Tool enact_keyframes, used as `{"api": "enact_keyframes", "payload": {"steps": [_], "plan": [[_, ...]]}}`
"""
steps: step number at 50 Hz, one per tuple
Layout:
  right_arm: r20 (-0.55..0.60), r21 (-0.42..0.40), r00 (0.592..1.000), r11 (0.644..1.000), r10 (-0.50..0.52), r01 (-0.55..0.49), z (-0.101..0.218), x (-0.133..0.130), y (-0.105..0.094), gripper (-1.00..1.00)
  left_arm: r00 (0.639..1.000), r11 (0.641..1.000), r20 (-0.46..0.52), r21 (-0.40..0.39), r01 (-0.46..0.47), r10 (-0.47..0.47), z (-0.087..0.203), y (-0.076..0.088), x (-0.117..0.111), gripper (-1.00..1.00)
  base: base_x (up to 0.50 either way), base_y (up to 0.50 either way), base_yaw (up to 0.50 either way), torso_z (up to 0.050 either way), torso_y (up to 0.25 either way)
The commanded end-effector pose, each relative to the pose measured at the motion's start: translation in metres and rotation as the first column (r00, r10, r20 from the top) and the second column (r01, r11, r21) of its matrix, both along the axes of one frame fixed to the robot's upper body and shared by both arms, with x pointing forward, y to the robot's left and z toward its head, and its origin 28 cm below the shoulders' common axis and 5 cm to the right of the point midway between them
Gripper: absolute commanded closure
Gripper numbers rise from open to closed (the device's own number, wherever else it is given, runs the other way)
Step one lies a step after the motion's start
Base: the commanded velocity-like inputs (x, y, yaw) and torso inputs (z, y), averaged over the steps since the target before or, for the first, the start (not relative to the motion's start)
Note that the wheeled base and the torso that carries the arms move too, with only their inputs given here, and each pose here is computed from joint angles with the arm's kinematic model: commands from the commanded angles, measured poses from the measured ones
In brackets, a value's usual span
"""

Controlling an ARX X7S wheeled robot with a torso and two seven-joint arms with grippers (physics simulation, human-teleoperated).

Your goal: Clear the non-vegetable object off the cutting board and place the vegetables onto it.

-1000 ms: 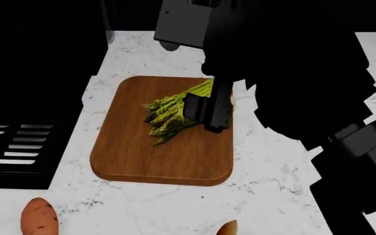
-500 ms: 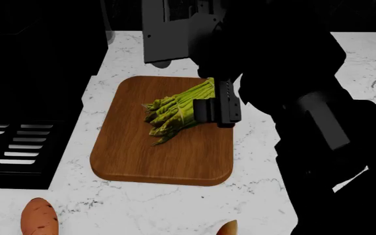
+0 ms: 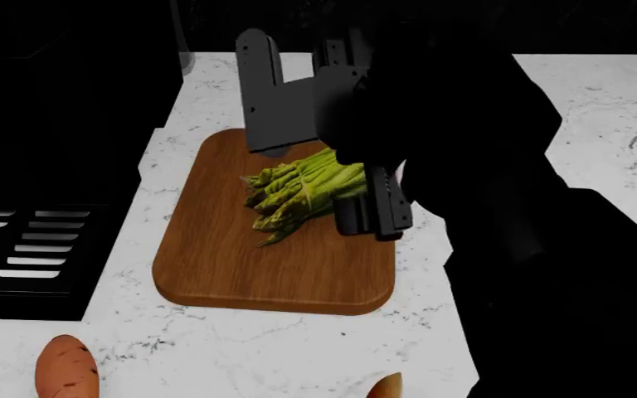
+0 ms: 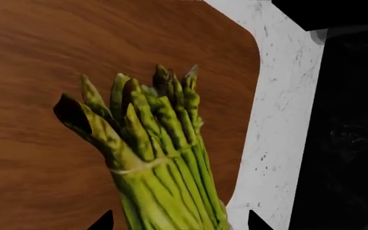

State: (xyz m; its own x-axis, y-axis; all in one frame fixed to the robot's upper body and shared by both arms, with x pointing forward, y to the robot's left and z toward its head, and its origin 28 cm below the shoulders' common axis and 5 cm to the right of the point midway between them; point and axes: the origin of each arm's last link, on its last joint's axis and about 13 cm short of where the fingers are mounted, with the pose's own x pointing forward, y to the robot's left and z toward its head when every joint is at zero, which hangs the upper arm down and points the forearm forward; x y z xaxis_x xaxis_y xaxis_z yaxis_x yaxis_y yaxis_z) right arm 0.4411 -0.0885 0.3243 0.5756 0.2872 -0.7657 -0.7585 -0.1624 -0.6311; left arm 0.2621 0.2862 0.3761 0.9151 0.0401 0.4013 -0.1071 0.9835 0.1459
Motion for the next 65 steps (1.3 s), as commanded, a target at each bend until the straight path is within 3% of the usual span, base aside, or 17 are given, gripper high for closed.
{"api": "enact_keyframes", "payload": {"steps": [1, 24, 25, 40, 50, 65], "plan": [[0.088, -0.061, 0.995, 0.998, 0.035, -0.03, -0.014, 0.001, 0.0, -1.0, 1.0, 1.0, 0.001, 0.003, -0.005, 0.005, 0.001, 0.0, -0.002, -1.0, 0.0, 0.0, 0.0, 0.0, 0.0], [0.064, -0.031, 0.996, 0.998, -0.054, 0.056, -0.037, 0.002, -0.013, -1.0, 1.0, 1.0, 0.017, 0.009, -0.01, 0.01, 0.004, 0.001, -0.007, -1.0, 0.0, 0.0, 0.0, 0.0, 0.0], [0.057, -0.033, 0.997, 0.998, -0.054, 0.056, -0.038, 0.002, -0.013, 1.0, 1.0, 1.0, 0.015, 0.009, -0.012, 0.012, 0.004, 0.001, -0.007, -1.0, 0.0, 0.0, 0.0, 0.0, 0.0], [0.071, -0.027, 0.996, 0.998, -0.053, 0.055, -0.025, 0.002, -0.016, 1.0, 0.999, 1.0, 0.03, 0.002, -0.012, 0.012, 0.007, 0.002, -0.014, -1.0, 0.0, 0.0, 0.0, -0.001, 0.0], [0.156, 0.012, 0.979, 0.991, -0.131, 0.13, 0.014, -0.002, -0.037, 1.0, 0.999, 1.0, 0.05, 0.001, 0.005, -0.005, 0.013, 0.0, -0.019, -1.0, 0.0, 0.0, 0.0, 0.0, 0.0], [0.164, 0.018, 0.938, 0.952, -0.305, 0.306, 0.005, -0.007, -0.076, 1.0, 0.998, 1.0, 0.058, 0.009, 0.019, -0.019, 0.016, -0.005, -0.019, -1.0, 0.0, 0.0, 0.0, 0.0, 0.0]]}}
